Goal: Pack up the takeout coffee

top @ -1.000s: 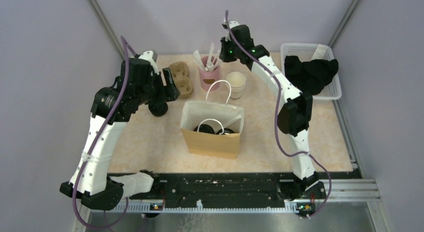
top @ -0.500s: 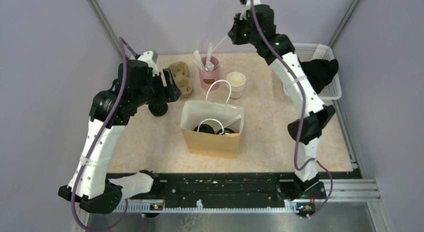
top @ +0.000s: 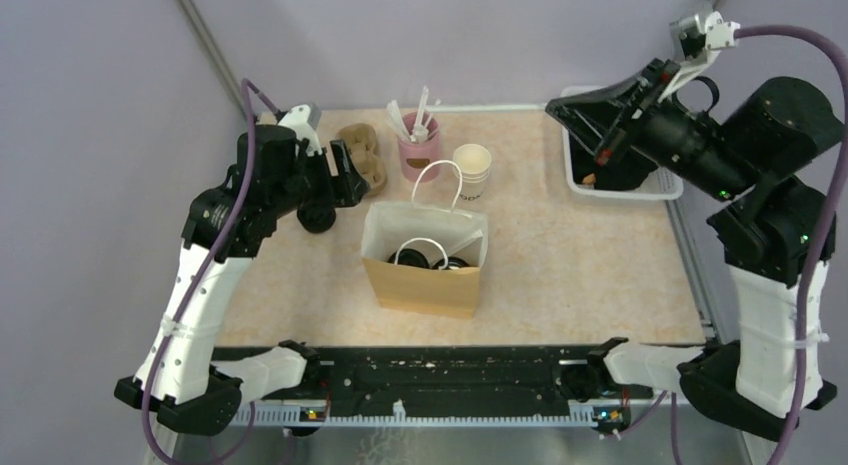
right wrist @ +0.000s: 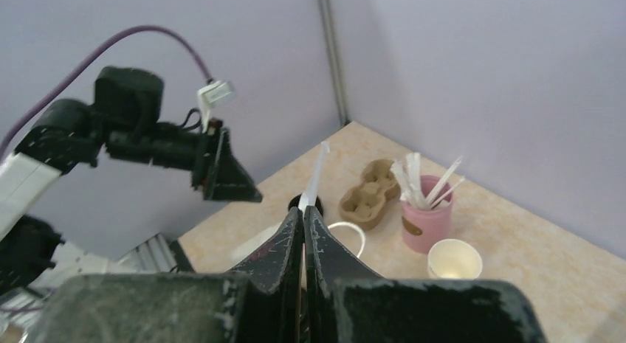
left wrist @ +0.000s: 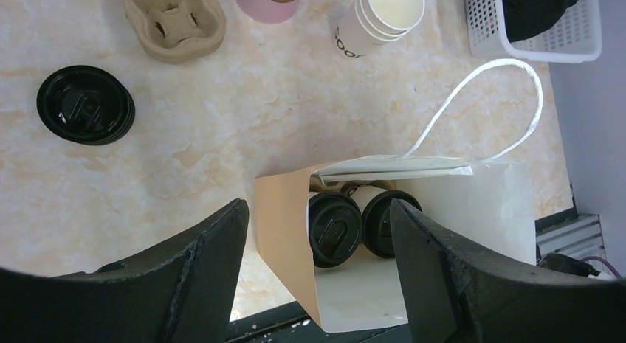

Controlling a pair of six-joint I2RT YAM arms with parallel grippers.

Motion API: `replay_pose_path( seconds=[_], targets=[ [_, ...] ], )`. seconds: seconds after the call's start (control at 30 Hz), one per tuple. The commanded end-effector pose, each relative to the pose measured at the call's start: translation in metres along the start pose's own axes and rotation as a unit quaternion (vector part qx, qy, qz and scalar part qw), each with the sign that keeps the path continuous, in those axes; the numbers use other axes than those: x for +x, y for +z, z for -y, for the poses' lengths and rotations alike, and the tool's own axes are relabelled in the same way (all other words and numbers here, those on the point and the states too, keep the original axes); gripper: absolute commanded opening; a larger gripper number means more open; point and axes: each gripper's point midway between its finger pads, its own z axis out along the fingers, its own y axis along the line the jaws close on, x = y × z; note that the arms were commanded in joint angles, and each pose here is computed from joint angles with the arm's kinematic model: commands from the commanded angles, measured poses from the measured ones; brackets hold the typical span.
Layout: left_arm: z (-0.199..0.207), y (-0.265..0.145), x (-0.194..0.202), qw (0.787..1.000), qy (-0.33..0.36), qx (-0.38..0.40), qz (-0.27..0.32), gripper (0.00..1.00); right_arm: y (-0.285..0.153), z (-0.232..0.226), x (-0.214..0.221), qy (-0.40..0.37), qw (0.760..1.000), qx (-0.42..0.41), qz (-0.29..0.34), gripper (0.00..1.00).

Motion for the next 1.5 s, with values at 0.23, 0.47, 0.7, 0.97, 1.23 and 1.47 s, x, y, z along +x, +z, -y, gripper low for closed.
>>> replay_pose_path(
  seconds=[0.23,0.47,0.7,0.97,1.23,1.47],
  targets=[
    [0.008,-0.01,-0.005,0.999,0.005,0.026,0.022,0.77,-0.018,-0.033,0.135,0.089,0.955,-0.099,-0.265,0.0],
    [0.008,-0.017,-0.006,0.999,-0.001,0.023,0.024,0.77,-0.009,-0.034,0.199,0.053,0.922,-0.069,-0.378,0.0],
    [0.005,-0.024,-0.006,0.999,-0.009,0.017,0.031,0.78,0.005,-0.063,0.241,0.027,0.894,-0.109,-0.434,0.0],
    [0.003,-0.028,-0.006,0.999,-0.017,0.011,0.036,0.78,0.031,-0.079,0.278,0.021,0.886,-0.118,-0.449,0.0],
    [0.002,-0.029,-0.005,0.999,-0.017,0.009,0.035,0.78,0.047,-0.079,0.321,-0.002,0.866,-0.115,-0.487,0.0],
    [0.001,-0.03,-0.005,0.999,-0.012,0.008,0.036,0.79,0.054,-0.079,0.352,-0.001,0.851,-0.109,-0.514,0.03]
  ],
)
